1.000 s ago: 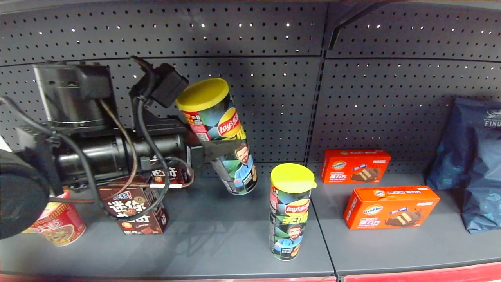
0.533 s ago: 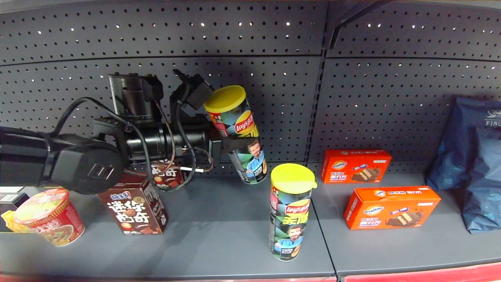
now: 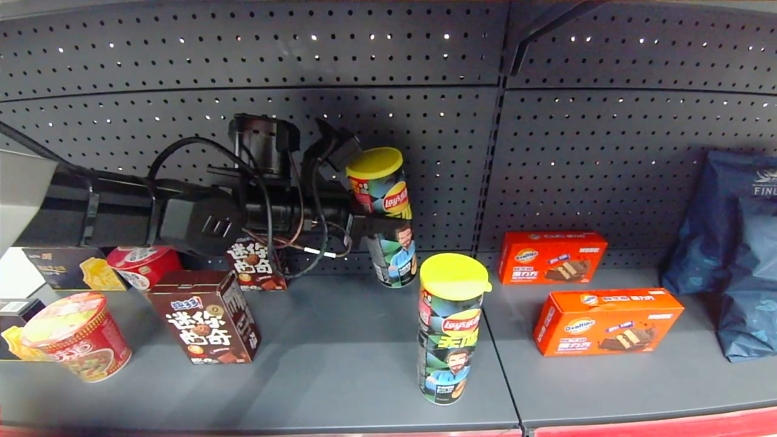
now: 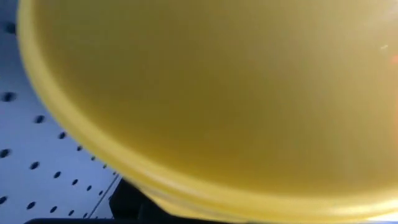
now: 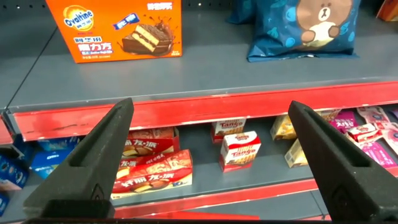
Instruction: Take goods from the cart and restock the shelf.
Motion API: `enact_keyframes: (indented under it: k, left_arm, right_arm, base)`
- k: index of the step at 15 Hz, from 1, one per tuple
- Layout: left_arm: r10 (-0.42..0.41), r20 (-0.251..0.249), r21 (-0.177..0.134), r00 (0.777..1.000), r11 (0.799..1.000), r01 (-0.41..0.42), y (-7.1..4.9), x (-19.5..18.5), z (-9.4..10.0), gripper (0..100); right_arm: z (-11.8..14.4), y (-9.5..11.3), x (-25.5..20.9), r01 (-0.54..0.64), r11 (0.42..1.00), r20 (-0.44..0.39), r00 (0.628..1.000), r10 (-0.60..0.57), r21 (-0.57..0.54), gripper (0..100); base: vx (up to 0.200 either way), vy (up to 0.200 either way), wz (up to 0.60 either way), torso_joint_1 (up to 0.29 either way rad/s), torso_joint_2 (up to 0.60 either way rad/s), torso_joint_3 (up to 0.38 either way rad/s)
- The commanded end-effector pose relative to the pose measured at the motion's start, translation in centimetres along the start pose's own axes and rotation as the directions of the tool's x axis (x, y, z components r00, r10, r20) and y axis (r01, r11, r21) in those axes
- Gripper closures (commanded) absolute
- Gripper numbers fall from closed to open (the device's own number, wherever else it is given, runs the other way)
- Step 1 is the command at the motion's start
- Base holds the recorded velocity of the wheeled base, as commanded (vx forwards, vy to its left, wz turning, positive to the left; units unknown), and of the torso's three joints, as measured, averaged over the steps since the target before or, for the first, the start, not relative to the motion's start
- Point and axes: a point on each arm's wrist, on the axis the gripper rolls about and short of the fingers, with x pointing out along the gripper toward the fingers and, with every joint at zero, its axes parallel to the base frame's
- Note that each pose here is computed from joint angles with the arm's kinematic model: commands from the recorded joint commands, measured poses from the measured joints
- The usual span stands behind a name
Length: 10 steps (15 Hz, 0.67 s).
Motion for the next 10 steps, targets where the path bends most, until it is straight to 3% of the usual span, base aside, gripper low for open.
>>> enact_keyframes:
  k: [1, 3, 10]
  left_arm:
    - [-0.015, -0.044, 0.025, 0.999, 1.000, 0.016, 0.2, 0.3, -0.7, 100]
    - [-0.085, -0.057, 0.023, 0.995, 0.996, 0.087, 0.3, 0.6, -0.9, 100]
    - [-0.109, -0.103, 0.016, 0.989, 0.994, 0.112, 1.5, 2.5, -0.7, 100]
  right_arm:
    - [0.0, 0.0, 0.0, -0.001, 1.000, -0.002, 1.000, 0.001, -0.001, 0]
    - [0.0, 0.0, 0.0, -0.001, 1.000, -0.002, 1.000, 0.001, -0.003, 0]
    - [0.0, 0.0, 0.0, -0.003, 1.000, -0.003, 1.000, 0.003, -0.004, 0]
  base:
    - [0.000, 0.000, 0.00, 0.000, 0.00, 0.000]
    - [0.000, 0.000, 0.00, 0.000, 0.00, 0.000]
    - [0.000, 0.000, 0.00, 0.000, 0.00, 0.000]
